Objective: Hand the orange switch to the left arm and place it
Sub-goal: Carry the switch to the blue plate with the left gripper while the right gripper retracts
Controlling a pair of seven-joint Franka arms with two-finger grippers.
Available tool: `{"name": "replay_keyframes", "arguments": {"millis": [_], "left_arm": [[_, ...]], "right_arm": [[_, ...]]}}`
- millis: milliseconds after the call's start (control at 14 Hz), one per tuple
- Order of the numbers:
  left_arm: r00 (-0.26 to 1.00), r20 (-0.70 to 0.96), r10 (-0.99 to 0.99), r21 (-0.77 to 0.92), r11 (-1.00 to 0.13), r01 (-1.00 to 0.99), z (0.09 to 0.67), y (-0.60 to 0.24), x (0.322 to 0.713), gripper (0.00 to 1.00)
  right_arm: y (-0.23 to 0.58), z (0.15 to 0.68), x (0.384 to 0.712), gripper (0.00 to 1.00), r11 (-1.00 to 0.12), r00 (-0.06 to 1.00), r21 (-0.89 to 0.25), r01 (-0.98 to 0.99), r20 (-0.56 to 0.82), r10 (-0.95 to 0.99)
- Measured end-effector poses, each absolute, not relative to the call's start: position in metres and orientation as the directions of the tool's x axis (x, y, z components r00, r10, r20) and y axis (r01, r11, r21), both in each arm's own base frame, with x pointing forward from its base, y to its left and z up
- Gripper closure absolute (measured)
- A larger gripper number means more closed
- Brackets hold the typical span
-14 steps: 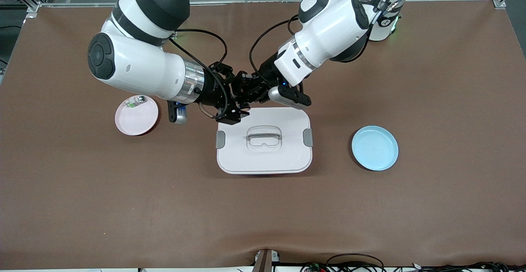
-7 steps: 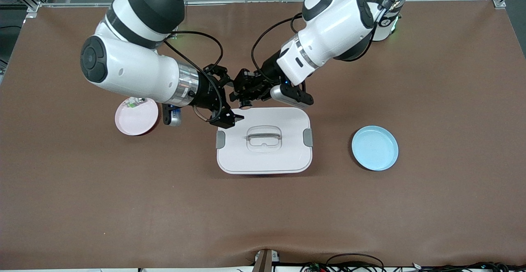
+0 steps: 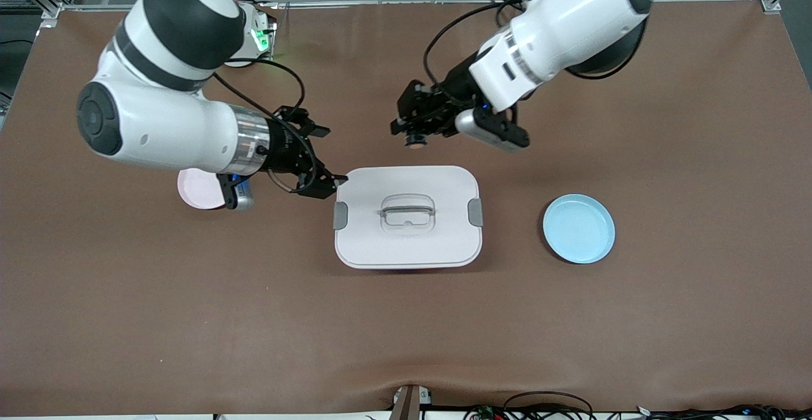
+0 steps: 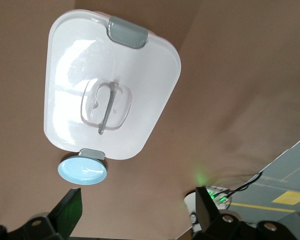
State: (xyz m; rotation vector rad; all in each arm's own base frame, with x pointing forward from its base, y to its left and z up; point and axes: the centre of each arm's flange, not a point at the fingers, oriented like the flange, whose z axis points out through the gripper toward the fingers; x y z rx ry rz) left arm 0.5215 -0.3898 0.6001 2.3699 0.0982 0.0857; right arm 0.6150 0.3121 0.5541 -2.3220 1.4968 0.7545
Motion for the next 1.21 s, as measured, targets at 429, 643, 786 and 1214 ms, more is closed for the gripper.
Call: {"name": "replay_keyframes", "arguments": {"millis": [429, 643, 786, 1214], "left_arm": [[0.998, 0.03, 0.048, 0.549, -0.836, 0.024, 0.638, -0.309, 0.519, 0.59], [0.998, -0.013, 0.06, 0.456, -0.888, 0.059, 0.628, -0.271, 0.529, 0.59], [0.997, -0.01, 0.08, 0.395, -0.916, 0.077, 0.621, -0.25, 0.537, 0.59], [0.961, -0.048, 0.272, 0.244, -0.93, 0.275, 0.571, -0.166, 0.583, 0.59]], "right_arm": [[0.262, 0.551, 0.61, 0.0, -0.76, 0.675, -0.031, -0.649, -0.485, -0.556], [0.23, 0.55, 0.608, 0.0, -0.884, 0.801, -0.011, -0.467, -0.429, -0.418], [0.204, 0.554, 0.607, 0.0, -0.947, 0.876, 0.028, -0.32, -0.372, -0.307], [0.142, 0.57, 0.601, 0.0, -0.994, 0.916, 0.068, -0.09, -0.386, -0.11]]}}
